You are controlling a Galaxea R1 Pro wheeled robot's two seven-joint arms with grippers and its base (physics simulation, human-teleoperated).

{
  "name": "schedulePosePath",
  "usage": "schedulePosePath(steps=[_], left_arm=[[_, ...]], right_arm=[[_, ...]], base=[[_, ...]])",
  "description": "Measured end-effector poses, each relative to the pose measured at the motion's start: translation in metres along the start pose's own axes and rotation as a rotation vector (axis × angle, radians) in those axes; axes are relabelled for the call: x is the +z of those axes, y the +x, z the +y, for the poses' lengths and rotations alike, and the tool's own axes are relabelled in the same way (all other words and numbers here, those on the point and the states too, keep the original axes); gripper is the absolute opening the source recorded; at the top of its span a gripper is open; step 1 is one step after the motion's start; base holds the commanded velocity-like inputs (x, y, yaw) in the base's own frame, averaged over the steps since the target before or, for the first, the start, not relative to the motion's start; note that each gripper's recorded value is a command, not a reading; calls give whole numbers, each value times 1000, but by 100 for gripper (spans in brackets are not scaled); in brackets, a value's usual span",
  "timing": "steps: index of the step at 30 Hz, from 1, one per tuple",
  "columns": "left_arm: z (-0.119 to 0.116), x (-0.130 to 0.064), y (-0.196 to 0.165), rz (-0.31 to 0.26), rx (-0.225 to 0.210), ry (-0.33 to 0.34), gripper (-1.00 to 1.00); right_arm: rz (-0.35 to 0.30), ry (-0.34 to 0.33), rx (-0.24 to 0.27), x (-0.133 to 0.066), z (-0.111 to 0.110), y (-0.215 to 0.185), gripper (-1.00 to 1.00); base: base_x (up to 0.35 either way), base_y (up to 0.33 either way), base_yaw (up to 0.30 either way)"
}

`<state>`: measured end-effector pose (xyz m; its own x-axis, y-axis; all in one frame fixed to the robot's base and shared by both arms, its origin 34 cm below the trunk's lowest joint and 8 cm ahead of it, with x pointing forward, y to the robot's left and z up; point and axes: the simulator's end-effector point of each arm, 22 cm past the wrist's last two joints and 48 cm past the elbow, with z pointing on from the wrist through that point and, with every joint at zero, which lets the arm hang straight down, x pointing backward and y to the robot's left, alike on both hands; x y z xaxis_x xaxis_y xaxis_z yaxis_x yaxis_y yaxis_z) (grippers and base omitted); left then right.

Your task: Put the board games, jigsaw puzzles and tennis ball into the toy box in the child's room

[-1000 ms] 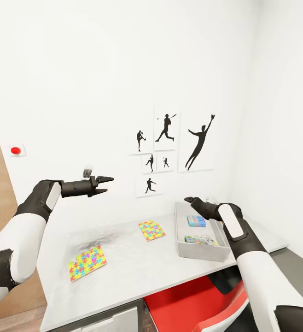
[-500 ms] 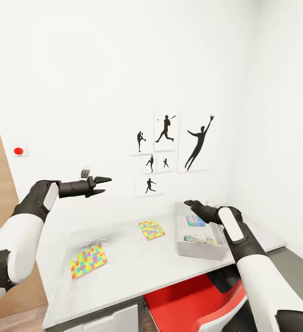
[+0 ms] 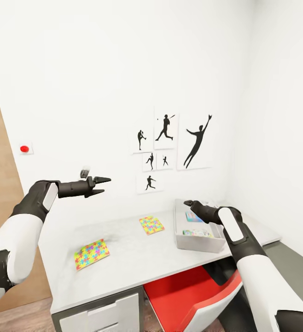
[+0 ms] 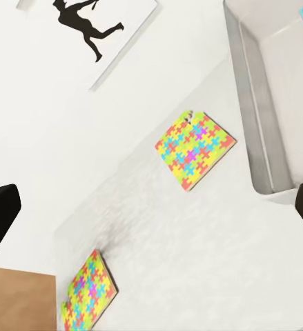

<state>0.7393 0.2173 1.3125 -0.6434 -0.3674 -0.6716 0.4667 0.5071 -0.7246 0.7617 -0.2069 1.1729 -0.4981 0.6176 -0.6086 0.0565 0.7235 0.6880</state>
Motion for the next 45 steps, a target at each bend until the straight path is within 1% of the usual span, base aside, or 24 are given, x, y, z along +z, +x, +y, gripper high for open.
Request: schedulePosePath(steps=[21,29,36,45], left_arm=[[21,10,8,18,-26,-13,100],[30,13,13,25,-38,-18,100],[37,16,16,31,-47,-23,100],[45,20,20,38,-58,-28,100]], right_arm=[[25,20,9,14,-14,10,100],[33,28,13,19,-20,15,100],[43,35,14,23,-24,20,100],[54,42,16,29,-29,26,100]], base=[[-5,0,0],[-137,61,0],[-45,26,4],[-131,105,122]])
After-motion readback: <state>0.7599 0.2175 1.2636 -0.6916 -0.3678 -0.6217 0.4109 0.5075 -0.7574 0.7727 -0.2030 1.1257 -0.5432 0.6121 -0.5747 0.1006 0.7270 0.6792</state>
